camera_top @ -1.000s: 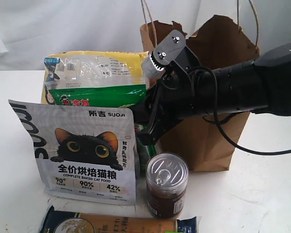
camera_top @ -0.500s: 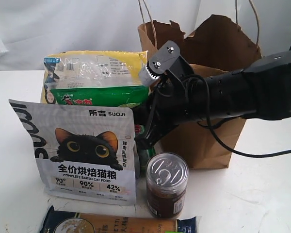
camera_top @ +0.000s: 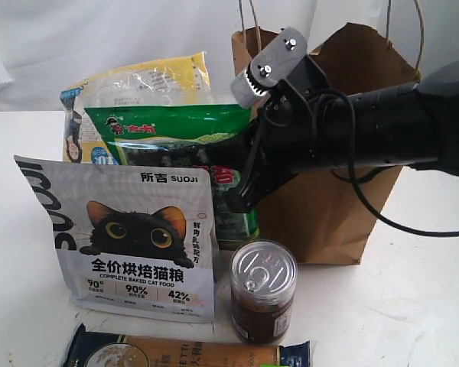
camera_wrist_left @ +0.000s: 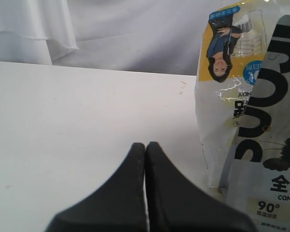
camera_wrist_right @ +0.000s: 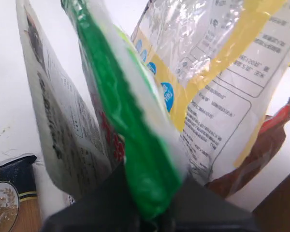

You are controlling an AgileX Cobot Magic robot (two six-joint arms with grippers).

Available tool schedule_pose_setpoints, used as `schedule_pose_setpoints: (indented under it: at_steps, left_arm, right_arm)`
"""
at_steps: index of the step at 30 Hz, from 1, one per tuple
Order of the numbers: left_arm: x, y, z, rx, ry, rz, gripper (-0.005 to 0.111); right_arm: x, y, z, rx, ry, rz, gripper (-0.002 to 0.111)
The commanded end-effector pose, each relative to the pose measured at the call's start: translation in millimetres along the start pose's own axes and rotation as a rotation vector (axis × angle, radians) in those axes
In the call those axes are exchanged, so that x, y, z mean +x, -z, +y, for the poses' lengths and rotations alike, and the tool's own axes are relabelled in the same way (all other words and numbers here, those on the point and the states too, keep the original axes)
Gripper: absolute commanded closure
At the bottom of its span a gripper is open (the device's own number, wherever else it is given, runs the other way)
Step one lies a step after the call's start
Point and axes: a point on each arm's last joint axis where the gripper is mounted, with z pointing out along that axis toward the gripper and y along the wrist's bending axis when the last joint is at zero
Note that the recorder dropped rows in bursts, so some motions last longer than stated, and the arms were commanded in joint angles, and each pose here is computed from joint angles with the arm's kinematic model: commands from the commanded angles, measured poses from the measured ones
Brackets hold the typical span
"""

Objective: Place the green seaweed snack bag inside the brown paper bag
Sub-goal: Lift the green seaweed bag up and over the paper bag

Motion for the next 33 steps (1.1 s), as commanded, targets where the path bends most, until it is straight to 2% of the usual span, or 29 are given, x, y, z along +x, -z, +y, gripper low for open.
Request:
schedule_pose_setpoints:
  at_steps: [1,12,16,20,27,33]
  left_arm:
    - [0.6,-0.2,-0.2,0.005,-0.002,-0.009,0.107]
    - [0.6,-0.2,-0.2,0.005,-0.002,-0.009,0.107]
    - [0.6,-0.2,-0.2,0.005,-0.002,-0.009,0.107]
    - [0.6,-0.2,-0.2,0.005,-0.002,-0.009,0.107]
    - [0.6,-0.2,-0.2,0.005,-0.002,-0.009,0.107]
    - [0.6,-0.2,-0.2,0.005,-0.002,-0.009,0.107]
  right_arm:
    - [-12.8,17.1,1.8,0.033,0.008,-0.026,0.108]
    - [-28.1,51.5,11.2,0.064,0.015,-0.048,0.108]
    - [-22.5,57.4,11.4,0.082,0.036,0.033,0.108]
    - [-13.2,58.6,12.6,0.071,-0.007,0.136,0.108]
    - [-19.8,70.4,16.3,0.084,-0.043,0.098,0.108]
    - [-18.3,82.3,17.2,0.127,-0.071,0.142,0.108]
